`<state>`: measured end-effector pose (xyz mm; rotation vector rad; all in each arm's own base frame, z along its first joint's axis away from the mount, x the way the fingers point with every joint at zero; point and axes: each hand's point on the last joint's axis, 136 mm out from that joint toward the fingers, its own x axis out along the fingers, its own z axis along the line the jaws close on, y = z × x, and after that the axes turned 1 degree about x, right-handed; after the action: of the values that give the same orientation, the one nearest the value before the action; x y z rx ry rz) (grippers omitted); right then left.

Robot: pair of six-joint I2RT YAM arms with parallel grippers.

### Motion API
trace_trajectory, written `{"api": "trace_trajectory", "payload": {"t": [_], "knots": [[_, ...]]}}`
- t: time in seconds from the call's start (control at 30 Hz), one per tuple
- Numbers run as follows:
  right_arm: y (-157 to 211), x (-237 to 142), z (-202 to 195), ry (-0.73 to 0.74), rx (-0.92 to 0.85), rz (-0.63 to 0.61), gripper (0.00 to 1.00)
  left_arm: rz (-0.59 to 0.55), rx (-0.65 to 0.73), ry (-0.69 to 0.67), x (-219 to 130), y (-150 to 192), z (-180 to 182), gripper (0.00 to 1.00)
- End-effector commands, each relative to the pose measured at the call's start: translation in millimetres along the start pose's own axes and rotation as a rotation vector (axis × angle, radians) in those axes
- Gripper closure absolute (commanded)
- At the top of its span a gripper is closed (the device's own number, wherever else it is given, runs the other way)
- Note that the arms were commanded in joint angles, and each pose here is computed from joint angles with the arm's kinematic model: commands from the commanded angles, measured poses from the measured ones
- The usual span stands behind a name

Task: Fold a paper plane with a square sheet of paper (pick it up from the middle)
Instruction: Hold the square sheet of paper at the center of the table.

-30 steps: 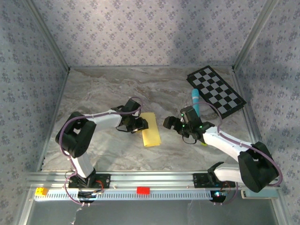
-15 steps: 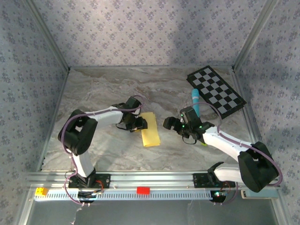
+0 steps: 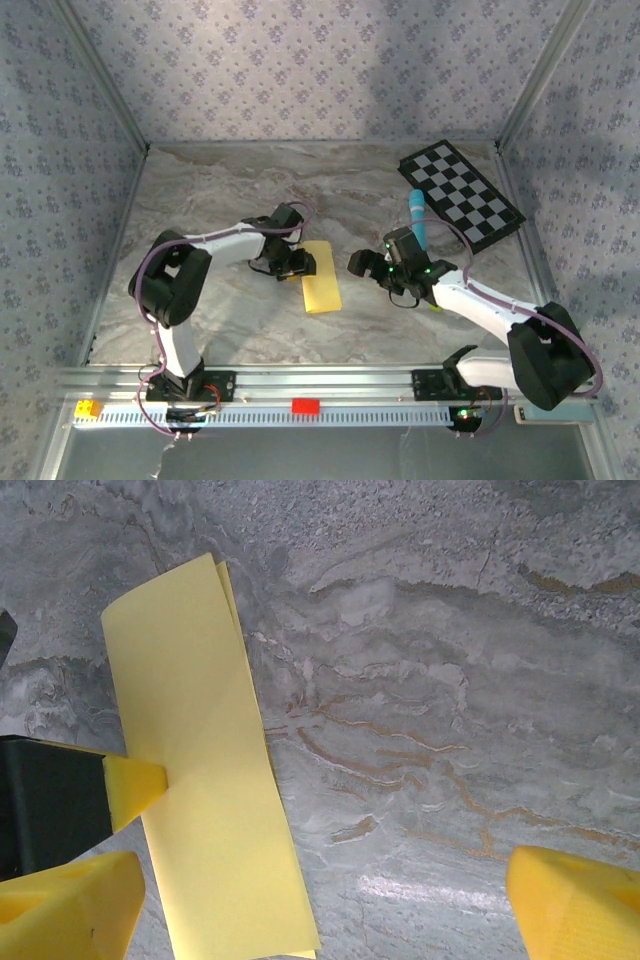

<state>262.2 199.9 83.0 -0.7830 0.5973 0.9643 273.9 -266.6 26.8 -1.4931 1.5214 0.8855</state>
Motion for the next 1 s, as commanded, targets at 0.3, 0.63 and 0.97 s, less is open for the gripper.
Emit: {"api": "trace_trajectory", "payload": {"t": [0.3,0.63,0.97], "knots": [[-1,-1,0,0.02,-0.016,-0.001,0.05,0.118,0.058,-0.123,16,14,17,0.53],[-1,-2,0,0.02,-0.016,-0.003,0.05,0.118,0.058,-0.146,18,12,19,0.53],[-1,-2,1,0.018,-0.018,-0.004,0.04,0.121,0.057,-0.164,23,13,23,0.53]]}}
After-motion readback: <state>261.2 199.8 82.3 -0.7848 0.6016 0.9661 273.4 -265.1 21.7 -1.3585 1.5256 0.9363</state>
